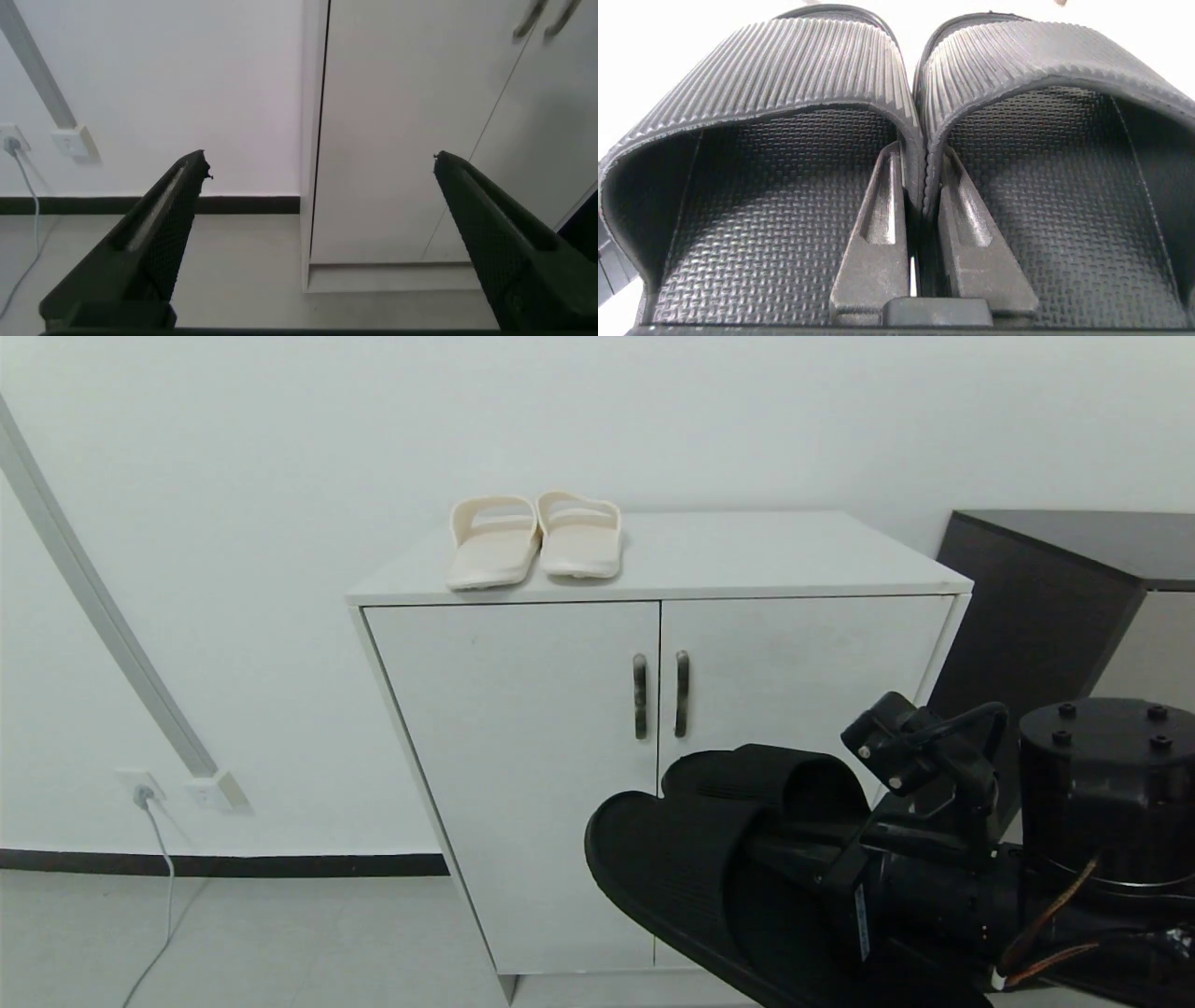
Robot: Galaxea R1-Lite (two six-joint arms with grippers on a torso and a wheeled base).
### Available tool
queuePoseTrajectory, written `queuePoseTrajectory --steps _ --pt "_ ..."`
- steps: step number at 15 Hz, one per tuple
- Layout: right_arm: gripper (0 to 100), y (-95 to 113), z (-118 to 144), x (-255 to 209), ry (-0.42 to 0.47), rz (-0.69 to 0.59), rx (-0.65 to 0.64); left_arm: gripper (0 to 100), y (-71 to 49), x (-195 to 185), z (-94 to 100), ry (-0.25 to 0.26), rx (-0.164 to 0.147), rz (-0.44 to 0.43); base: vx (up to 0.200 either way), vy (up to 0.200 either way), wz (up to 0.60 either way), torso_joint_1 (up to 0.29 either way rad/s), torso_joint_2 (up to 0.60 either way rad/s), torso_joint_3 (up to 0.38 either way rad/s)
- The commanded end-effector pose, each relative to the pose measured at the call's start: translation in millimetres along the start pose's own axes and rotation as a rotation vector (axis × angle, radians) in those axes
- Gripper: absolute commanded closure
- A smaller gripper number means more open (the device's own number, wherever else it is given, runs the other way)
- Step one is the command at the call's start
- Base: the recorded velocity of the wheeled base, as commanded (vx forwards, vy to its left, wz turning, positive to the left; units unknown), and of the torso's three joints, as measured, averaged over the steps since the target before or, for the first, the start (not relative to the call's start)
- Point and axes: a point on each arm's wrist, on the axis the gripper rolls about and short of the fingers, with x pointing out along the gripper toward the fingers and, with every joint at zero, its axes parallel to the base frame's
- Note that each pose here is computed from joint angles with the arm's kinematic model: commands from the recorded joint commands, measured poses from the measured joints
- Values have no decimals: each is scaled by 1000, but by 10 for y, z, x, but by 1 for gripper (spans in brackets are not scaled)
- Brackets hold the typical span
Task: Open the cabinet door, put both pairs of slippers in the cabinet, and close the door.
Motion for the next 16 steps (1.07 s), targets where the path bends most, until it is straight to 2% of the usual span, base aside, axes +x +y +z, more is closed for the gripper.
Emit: queuePoseTrajectory --steps 1,4,5,10,16 --pt "100 1 -21 13 10 0 0 0 0 1 0 1 1 0 0 0 0 -119 461 334" --pt "100 -1 -50 14 21 3 -3 0 -1 1 -2 3 8 -3 0 0 0 -97 456 351" --pt "100 -4 -77 11 30 2 -3 0 -2 1 -2 3 21 -10 0 0 0 -71 452 378" --pt "100 -12 -76 9 16 -1 -10 0 -4 1 -2 3 17 -21 0 0 0 -31 405 372" --pt "100 -17 -134 36 28 -2 -11 0 -4 0 1 3 0 -23 0 0 0 1 42 44"
